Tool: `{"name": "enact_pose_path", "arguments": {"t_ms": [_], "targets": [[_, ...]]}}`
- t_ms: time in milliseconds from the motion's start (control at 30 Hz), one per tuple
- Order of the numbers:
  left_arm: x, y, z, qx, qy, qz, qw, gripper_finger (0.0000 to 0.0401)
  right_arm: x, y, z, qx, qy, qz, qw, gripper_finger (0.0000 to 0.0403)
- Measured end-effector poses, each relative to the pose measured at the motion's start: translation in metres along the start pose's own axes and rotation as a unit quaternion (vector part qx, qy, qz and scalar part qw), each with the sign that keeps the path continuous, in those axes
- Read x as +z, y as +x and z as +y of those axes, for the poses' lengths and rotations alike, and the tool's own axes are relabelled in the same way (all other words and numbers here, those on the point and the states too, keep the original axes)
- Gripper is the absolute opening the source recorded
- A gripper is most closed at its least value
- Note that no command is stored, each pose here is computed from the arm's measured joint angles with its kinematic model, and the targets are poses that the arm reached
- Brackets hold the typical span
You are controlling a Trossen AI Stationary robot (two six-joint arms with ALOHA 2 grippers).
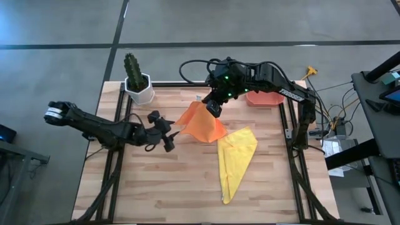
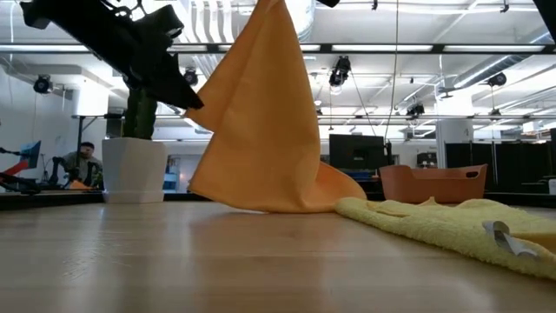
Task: Roll microfiber towels into tight, uniform cylinder then place into a basket
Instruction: Fold the orange towel
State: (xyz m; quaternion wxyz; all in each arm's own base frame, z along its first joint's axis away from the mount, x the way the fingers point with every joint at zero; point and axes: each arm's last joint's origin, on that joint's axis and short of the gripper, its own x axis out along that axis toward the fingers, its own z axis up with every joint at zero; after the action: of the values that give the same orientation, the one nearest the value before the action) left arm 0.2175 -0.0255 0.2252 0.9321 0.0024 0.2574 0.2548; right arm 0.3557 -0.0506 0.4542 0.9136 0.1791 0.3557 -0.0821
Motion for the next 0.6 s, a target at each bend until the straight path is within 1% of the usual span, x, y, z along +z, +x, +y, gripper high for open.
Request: {"name": "enact_pose_path", "arguments": {"t_ms": [433, 500, 600], "targets": [[0.0012, 0.0035, 0.0006, 0.011, -0.001, 0.002, 1.000, 0.0219, -0.0004, 0.0000, -0.0001, -0.001, -0.004, 0.002, 1.000, 0.0009], [0.0009, 0.0053, 0.0012, 0.015, -0.002, 0.005, 1.000, 0.0210, -0.0004, -0.0001, -0.0001, -0.001, -0.004, 0.002, 1.000, 0.0009], [0.0012, 0.0073, 0.0023, 0.020, -0.015, 0.007, 1.000, 0.0187, -0.0004, -0.0001, -0.0001, -0.001, -0.004, 0.002, 1.000, 0.0009]]}}
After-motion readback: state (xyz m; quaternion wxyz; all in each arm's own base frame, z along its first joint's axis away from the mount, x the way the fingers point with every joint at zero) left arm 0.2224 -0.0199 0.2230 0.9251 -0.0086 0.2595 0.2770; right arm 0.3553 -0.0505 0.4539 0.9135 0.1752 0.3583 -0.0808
